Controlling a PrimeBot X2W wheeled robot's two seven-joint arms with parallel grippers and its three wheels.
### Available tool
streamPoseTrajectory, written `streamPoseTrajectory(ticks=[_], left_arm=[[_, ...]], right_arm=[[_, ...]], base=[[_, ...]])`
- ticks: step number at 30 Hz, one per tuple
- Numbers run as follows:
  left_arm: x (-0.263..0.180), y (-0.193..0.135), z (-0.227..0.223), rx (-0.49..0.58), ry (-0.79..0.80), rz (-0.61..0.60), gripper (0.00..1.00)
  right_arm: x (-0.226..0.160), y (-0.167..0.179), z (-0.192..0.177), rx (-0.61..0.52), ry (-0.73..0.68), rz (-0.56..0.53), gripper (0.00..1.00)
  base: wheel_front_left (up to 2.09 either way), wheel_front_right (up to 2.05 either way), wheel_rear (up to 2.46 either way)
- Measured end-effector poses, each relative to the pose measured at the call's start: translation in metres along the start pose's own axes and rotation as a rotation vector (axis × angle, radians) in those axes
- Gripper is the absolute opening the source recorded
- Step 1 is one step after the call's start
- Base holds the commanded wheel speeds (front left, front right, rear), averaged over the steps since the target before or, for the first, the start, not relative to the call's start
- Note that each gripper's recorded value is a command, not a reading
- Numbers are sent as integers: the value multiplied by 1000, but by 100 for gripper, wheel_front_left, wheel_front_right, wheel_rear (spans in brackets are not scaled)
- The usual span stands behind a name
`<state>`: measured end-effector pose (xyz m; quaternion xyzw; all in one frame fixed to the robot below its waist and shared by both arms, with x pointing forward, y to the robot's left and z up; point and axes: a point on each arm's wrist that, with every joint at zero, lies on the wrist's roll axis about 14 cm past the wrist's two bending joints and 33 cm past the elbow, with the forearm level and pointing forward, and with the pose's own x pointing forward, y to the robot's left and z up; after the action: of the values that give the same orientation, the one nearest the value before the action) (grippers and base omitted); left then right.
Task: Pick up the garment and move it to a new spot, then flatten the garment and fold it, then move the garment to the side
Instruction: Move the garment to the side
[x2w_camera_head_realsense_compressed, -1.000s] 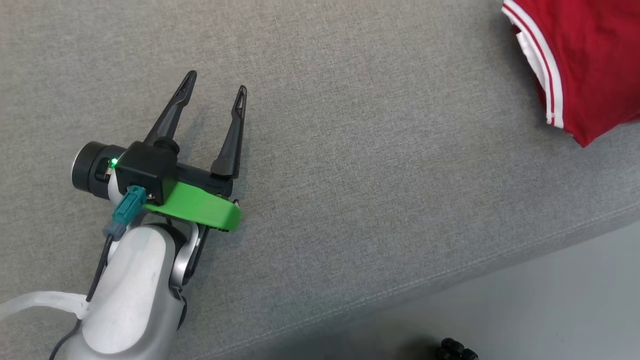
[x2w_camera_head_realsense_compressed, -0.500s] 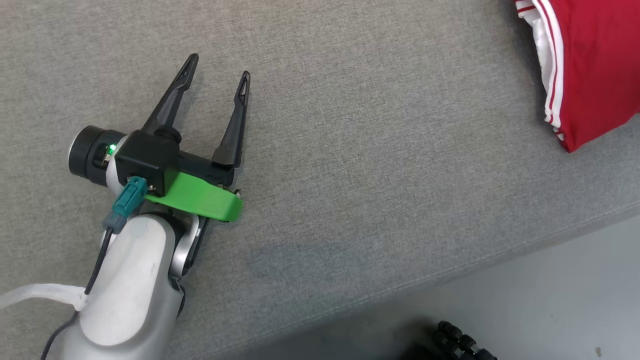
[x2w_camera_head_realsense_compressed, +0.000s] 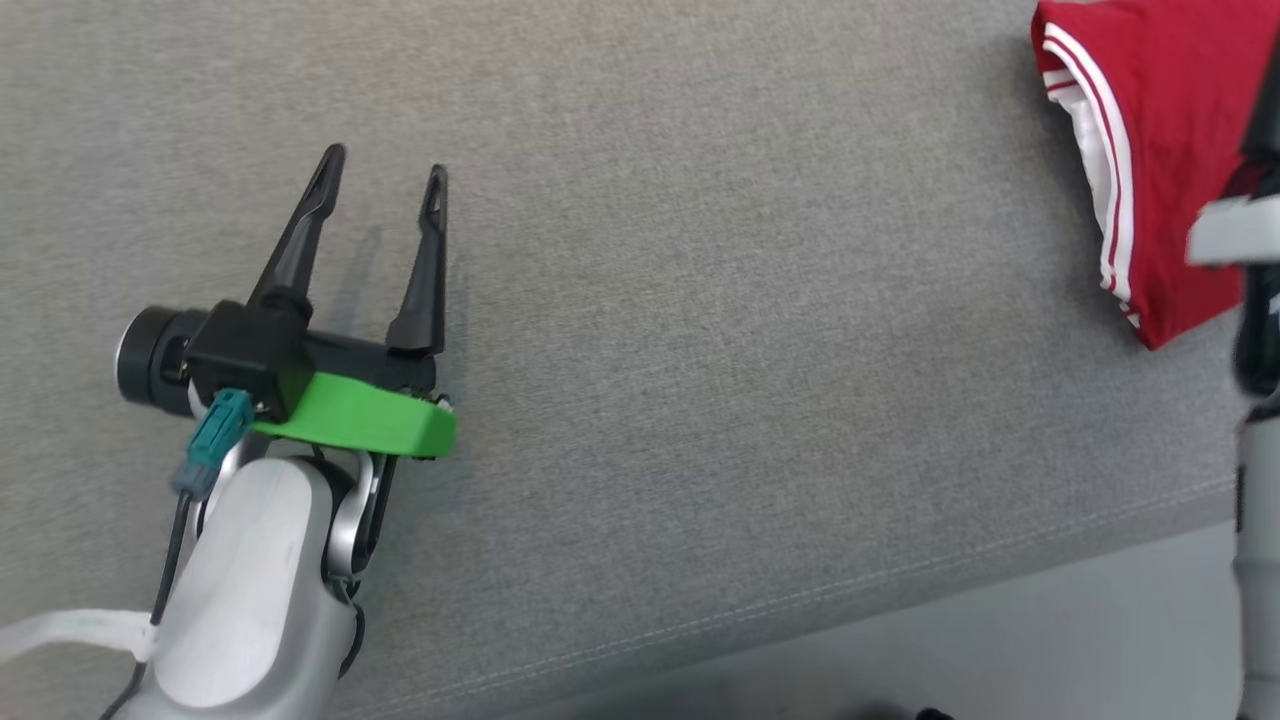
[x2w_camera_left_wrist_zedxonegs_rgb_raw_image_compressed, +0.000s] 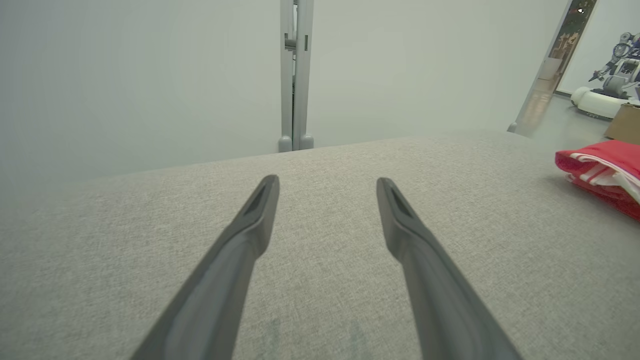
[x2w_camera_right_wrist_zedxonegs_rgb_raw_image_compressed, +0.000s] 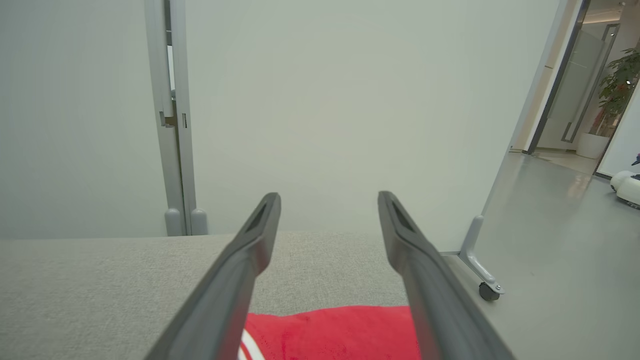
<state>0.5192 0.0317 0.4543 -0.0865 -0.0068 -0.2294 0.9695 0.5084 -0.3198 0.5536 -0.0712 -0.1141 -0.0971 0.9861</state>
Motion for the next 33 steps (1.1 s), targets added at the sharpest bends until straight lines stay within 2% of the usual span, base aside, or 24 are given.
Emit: streamPoseTrajectory(ticks=[10, 16, 23, 33], left_arm=[[-56, 49, 40, 46, -51, 218, 100], [-97, 66, 60, 78, -68, 316, 100], [-141, 66, 73, 100, -77, 370, 100], [-182, 56, 84, 113, -85, 400, 100]], right_arm=[[-47, 92, 9, 148, 22, 192, 100], [-81, 124, 13, 204, 73, 266, 100], [-117, 137, 18, 226, 118, 306, 100], [-152, 130, 37, 234, 117, 307, 100]], base=[[0, 0, 0], [0, 0, 0], [0, 0, 0], [0, 0, 0]])
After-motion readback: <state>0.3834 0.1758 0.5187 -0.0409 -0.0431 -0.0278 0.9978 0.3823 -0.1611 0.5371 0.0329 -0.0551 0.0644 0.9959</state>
